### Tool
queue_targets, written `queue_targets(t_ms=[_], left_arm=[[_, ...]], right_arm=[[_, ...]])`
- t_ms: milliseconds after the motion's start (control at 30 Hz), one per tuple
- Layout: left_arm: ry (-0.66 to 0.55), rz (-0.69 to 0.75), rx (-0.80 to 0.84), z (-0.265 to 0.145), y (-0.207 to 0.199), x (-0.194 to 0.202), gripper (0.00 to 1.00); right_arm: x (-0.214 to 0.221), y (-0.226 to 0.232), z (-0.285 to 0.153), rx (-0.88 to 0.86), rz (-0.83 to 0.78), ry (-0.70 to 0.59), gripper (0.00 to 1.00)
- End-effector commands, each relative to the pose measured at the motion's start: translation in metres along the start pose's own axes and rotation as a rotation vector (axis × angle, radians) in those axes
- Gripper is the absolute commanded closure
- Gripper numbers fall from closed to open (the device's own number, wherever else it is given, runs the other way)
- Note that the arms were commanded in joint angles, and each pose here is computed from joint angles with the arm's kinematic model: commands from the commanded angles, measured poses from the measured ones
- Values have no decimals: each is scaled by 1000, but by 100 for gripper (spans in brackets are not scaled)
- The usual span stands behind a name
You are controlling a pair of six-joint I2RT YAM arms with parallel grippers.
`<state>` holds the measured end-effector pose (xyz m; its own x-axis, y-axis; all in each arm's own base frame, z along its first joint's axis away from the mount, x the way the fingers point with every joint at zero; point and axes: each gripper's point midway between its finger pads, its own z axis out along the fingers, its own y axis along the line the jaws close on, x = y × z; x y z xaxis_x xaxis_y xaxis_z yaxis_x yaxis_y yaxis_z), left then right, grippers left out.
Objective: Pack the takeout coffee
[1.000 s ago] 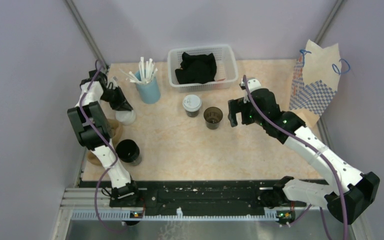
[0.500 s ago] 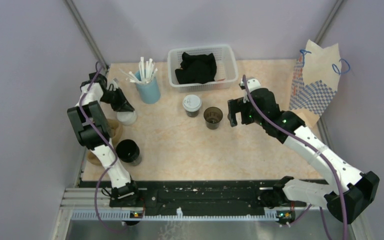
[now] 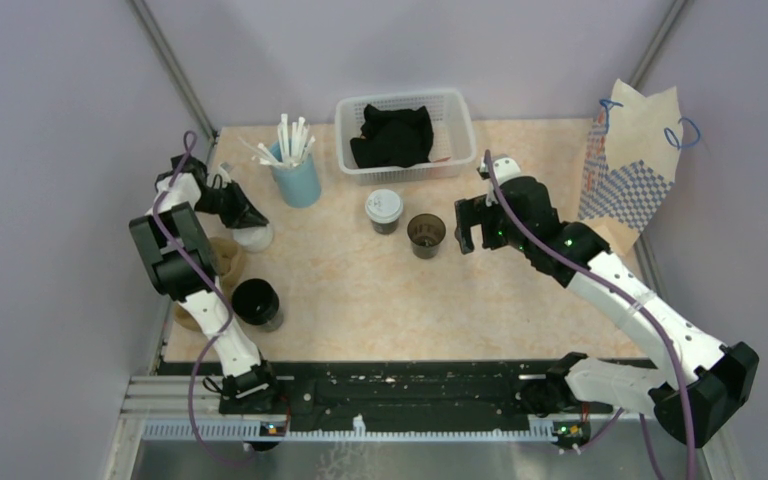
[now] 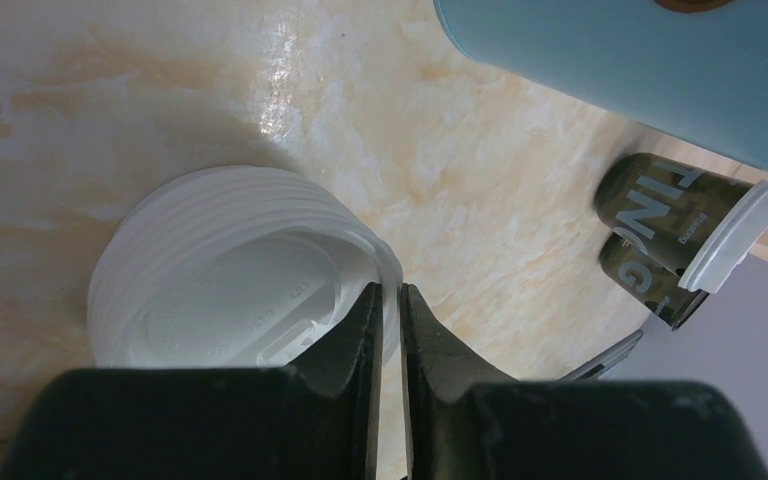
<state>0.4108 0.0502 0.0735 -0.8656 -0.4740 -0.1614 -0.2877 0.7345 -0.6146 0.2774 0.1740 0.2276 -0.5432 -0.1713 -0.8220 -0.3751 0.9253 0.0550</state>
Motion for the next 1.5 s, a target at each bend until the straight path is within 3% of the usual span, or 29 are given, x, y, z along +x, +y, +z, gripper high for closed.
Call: queue_targets(t_ms=[0, 1467], left_arm=[[-44, 21, 56, -7, -8, -8, 83], [-106, 31, 159, -29, -23, -10, 81]], right_arm=[[-26, 7, -5, -18, -7, -69, 1], [-23, 12, -4, -40, 7, -59, 1]])
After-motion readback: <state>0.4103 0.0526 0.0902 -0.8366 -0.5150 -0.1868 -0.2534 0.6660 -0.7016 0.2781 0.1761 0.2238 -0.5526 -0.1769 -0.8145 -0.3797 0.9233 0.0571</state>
